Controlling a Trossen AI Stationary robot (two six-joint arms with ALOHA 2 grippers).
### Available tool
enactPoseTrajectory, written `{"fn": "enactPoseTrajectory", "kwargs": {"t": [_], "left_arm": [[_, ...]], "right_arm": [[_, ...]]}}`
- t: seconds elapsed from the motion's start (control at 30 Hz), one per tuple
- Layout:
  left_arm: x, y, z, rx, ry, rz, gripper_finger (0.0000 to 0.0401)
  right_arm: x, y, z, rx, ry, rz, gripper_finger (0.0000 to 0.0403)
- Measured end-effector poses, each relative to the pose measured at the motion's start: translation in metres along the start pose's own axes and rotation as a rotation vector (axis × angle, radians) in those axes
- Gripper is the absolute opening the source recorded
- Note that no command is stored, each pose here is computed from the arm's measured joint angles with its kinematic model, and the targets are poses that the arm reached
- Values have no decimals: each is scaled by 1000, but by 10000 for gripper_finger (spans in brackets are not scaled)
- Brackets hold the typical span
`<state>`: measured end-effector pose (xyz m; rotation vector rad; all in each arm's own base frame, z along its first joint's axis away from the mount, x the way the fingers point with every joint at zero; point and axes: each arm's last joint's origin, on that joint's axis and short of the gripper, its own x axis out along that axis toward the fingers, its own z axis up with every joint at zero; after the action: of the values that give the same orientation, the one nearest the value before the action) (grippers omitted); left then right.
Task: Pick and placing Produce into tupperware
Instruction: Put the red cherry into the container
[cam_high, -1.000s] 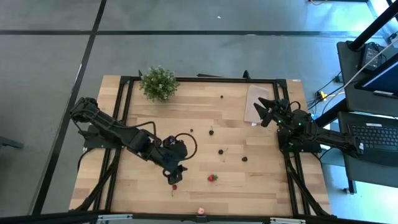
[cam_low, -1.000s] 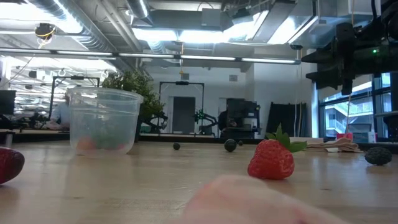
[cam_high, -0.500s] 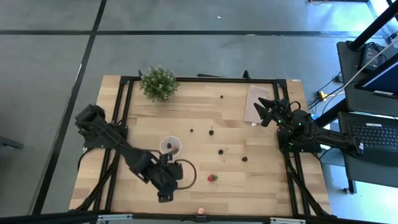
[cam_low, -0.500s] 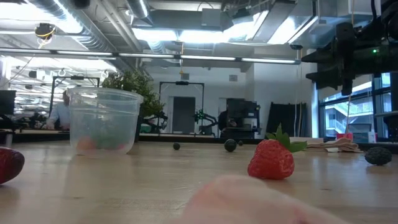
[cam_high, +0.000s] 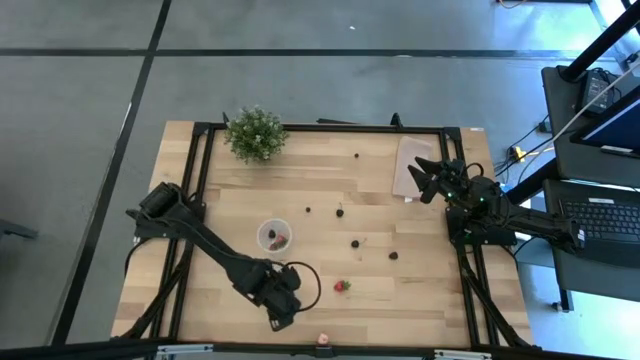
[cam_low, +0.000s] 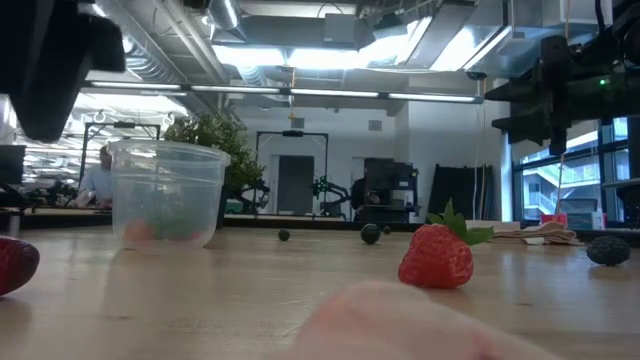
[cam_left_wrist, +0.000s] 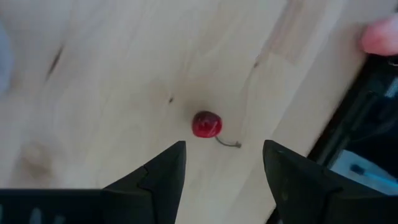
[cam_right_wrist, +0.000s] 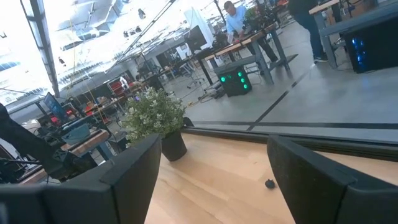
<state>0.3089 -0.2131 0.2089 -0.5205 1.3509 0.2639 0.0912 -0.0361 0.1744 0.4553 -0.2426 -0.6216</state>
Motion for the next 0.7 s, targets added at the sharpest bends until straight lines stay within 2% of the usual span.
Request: {"fn": "enactPoseTrajectory", "kwargs": {"t": [0.3, 0.7], "left_arm": [[10, 5, 11, -243, 18, 15, 204], [23, 0, 9, -319, 20, 19, 204]], "right_arm": [[0, 0, 0, -1, 0, 0, 295], [0, 0, 0, 2, -1, 1, 295]]}}
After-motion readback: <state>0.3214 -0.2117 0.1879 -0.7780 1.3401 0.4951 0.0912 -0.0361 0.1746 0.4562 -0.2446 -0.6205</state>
